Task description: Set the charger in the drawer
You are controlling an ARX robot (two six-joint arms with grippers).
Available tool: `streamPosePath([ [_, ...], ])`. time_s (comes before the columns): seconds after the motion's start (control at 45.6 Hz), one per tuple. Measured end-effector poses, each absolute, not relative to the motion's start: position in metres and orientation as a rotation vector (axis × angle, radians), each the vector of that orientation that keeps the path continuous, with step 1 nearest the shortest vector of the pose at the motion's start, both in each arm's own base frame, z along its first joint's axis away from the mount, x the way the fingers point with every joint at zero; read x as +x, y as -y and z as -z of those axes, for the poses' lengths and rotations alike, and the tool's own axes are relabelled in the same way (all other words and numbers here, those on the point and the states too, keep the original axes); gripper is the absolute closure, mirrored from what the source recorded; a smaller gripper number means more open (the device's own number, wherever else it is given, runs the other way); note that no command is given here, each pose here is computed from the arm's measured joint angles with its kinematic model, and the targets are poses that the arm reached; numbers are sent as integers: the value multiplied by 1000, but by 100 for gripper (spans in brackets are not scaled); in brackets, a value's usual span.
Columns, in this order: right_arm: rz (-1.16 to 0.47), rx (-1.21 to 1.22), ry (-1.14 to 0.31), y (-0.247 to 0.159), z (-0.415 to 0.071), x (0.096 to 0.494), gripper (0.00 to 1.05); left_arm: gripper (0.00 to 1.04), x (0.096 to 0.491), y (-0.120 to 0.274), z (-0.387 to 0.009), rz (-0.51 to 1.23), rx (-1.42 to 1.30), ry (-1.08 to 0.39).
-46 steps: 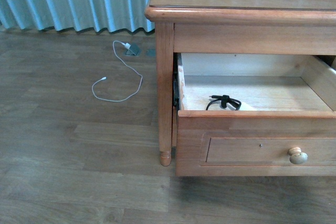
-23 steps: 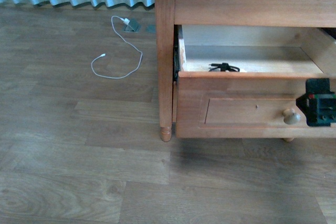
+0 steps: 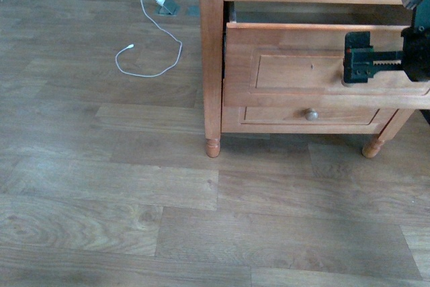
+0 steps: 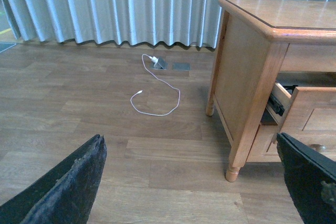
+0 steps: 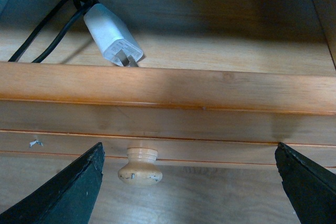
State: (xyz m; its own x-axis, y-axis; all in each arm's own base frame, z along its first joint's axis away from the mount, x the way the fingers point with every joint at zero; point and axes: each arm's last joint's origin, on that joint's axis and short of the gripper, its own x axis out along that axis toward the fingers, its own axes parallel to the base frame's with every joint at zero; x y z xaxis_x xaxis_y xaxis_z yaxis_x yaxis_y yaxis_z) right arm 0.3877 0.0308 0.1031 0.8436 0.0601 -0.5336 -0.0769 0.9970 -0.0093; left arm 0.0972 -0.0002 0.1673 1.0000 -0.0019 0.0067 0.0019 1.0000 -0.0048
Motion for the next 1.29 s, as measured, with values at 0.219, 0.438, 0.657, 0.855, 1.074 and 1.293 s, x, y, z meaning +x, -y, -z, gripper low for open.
streamPosePath([
  [0.219,-46,6,-496,-37,-98,426,8,6,97,0,-167,2,-5,7],
  [0.438,-24,25,-415,-44,-92,451,8,6,97,0,-167,2,-5,7],
  [0.657,-4,18,-385,-51,-90,456,8,6,97,0,-167,2,-5,7],
  [0.855,-4,21,-381,-51,-89,453,8,6,97,0,-167,2,-5,7],
  [1.074,-24,53,-349,-39,-119,420,8,6,97,0,-167,2,-5,7],
  [1.293,-41,76,-335,-19,-153,367,8,6,97,0,-167,2,-5,7],
])
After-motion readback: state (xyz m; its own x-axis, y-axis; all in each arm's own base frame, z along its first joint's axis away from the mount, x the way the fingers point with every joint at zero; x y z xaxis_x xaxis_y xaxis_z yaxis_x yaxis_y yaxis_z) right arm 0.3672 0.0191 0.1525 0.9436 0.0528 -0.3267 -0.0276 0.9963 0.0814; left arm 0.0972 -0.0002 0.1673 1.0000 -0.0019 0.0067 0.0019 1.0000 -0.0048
